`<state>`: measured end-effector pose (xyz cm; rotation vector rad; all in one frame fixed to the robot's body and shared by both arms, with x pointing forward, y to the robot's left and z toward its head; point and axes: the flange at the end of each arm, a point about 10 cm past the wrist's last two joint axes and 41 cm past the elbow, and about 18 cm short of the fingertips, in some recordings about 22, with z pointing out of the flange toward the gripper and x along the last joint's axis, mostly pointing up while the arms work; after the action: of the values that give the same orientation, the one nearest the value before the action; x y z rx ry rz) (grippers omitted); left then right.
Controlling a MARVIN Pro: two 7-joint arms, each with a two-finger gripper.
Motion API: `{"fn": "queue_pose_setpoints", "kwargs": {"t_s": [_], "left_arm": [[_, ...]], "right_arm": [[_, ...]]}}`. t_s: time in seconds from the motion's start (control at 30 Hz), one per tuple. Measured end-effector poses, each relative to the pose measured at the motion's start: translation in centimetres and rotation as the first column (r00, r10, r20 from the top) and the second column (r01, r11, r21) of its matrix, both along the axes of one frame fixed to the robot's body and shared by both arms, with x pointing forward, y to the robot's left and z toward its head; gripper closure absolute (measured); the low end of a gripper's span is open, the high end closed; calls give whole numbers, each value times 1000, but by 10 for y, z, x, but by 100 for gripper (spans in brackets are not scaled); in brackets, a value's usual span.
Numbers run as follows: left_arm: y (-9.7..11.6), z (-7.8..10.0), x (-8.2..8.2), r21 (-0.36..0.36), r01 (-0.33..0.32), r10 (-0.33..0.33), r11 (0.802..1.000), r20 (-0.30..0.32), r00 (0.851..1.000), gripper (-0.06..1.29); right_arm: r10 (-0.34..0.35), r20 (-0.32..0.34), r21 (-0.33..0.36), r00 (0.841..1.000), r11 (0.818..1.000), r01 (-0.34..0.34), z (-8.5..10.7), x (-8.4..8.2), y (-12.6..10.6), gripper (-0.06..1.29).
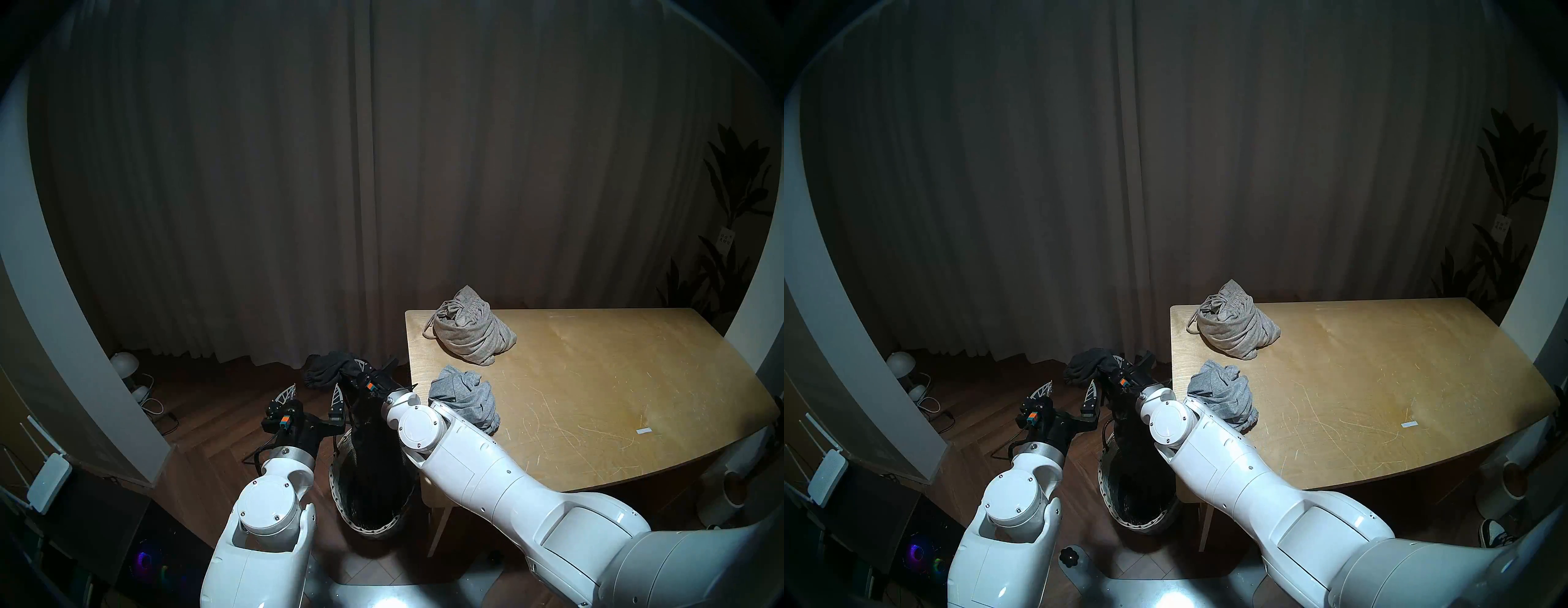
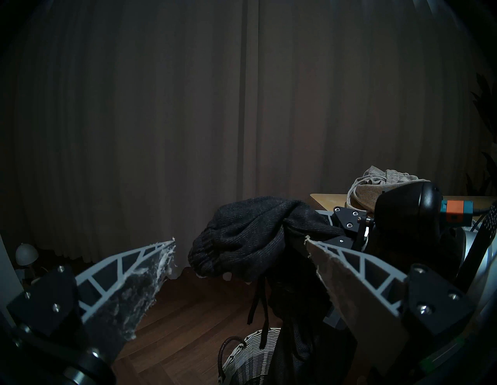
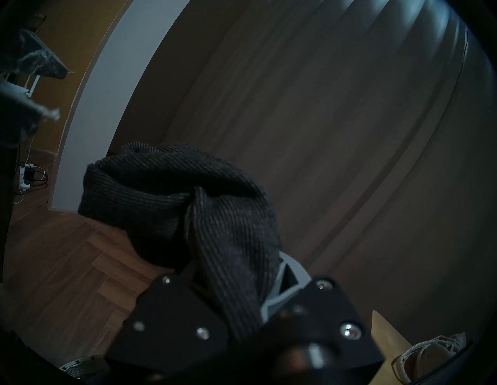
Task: Toss clothes into the laundry hamper
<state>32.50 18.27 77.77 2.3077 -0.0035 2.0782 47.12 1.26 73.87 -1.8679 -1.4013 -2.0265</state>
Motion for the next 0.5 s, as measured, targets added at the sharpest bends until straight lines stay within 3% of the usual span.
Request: {"fn": "queue_pose_setpoints", "kwargs": {"t_s": [0.23, 0.5], "left_arm": [[0, 0, 0, 0, 0, 0, 1000, 0, 1000, -2], [0, 0, 0, 0, 0, 0, 1000, 0, 1000, -2]], "right_arm": [[-2, -62, -94, 998, 996, -4, -6, -1, 4, 111], [-3, -68, -125, 998, 992, -6, -3, 1, 1, 111]]}}
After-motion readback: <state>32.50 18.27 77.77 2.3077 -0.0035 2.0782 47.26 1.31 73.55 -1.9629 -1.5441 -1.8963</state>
